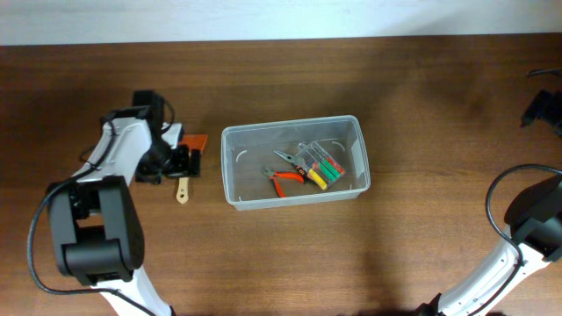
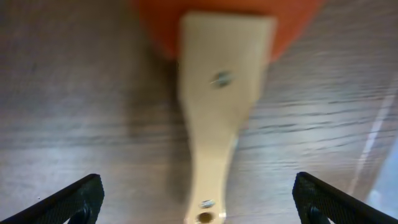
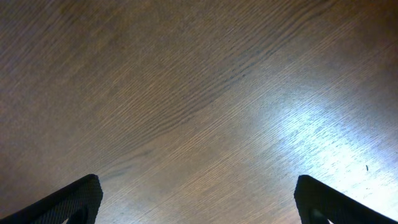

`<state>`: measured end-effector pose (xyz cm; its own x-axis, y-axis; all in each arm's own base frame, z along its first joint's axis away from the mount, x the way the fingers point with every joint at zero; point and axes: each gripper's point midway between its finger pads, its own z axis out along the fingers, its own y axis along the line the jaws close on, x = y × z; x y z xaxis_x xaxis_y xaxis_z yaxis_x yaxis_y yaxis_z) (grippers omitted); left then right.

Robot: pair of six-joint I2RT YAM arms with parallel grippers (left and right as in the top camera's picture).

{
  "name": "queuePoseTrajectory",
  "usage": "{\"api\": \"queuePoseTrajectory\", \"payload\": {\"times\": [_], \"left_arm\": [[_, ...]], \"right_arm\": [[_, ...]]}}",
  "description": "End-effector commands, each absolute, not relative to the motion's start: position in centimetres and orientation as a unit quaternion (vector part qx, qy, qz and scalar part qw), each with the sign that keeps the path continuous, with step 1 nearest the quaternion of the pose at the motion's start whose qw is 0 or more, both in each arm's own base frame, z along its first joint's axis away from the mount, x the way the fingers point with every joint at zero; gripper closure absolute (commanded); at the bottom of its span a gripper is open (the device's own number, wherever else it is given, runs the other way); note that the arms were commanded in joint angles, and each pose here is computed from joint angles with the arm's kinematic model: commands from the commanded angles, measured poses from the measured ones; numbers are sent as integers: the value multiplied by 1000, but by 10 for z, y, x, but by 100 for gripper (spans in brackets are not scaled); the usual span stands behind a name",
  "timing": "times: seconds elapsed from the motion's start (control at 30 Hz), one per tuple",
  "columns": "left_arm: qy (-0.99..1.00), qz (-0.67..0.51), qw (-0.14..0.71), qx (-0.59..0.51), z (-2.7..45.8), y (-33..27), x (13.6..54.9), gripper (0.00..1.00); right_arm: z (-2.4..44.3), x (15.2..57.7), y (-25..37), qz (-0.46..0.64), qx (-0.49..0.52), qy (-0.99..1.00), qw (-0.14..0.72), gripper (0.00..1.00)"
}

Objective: Pack container
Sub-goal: 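Lower the left gripper onto the scraper handle below the blade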

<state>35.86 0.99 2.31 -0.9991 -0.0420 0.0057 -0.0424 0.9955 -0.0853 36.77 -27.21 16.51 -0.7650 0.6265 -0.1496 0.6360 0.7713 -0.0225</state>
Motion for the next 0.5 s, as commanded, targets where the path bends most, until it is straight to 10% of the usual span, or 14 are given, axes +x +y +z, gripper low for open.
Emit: {"api": "queuePoseTrajectory", "payload": {"times": [0.0,0.47], "left_arm": [[-997,67,17,32,16,14,349,1],[-999,-38,7,-32,15,-6,356,1]], "right_arm": [[173,369,-269,-35,339,937,77,1],[173,369,-269,-35,339,937,77,1]]}}
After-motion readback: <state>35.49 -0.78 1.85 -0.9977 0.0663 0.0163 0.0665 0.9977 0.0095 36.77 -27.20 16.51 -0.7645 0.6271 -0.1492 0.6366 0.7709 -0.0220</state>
